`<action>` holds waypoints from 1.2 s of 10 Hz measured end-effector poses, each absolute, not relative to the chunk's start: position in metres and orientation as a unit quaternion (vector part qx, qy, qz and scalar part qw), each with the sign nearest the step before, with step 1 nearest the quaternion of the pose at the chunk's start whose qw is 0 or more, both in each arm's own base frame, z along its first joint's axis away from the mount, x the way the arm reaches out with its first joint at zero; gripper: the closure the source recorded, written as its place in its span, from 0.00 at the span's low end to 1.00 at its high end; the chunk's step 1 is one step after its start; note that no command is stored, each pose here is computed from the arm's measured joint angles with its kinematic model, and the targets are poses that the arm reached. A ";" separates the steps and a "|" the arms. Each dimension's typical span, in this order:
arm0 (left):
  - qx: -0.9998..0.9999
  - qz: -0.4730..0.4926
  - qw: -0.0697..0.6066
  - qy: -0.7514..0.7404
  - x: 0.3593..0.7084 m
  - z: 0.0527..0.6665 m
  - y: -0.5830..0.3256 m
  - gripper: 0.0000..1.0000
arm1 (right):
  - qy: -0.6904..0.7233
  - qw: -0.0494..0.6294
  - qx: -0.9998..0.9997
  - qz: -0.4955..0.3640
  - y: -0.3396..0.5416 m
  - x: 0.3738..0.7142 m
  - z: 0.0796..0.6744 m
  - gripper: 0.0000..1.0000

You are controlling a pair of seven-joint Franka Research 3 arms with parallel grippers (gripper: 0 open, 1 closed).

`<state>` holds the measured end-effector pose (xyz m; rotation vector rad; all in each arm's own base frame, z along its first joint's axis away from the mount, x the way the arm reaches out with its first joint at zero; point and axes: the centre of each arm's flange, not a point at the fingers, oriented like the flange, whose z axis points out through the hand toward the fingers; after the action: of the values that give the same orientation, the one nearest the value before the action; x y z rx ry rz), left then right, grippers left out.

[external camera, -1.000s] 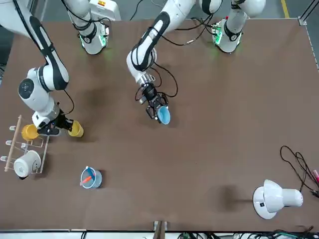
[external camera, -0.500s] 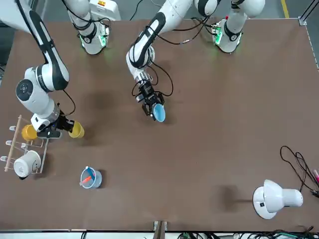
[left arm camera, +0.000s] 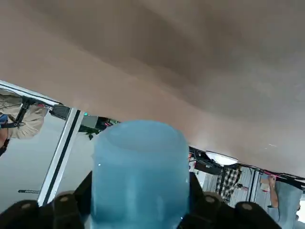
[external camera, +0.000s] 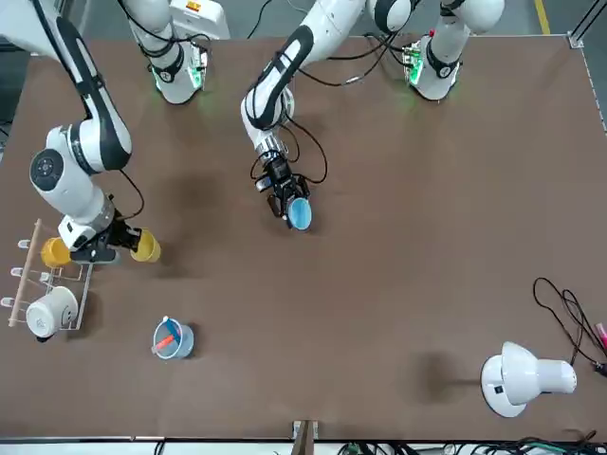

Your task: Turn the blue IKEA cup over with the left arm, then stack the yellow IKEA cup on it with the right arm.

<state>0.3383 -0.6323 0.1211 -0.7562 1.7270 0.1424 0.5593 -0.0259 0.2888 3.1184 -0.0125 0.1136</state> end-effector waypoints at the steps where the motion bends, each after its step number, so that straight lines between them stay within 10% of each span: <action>1: -0.324 0.061 0.585 0.741 0.338 0.121 -0.632 0.20 | -0.003 0.011 0.999 0.035 -0.025 0.559 0.289 0.95; 12: -0.331 0.050 0.585 0.739 0.340 0.132 -0.639 0.01 | 0.001 -0.033 0.999 0.040 0.016 0.586 0.337 0.95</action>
<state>0.3396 -0.6394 0.1322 -0.7720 1.7241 0.1157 0.5856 0.0160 0.3371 3.2056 0.0037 0.1280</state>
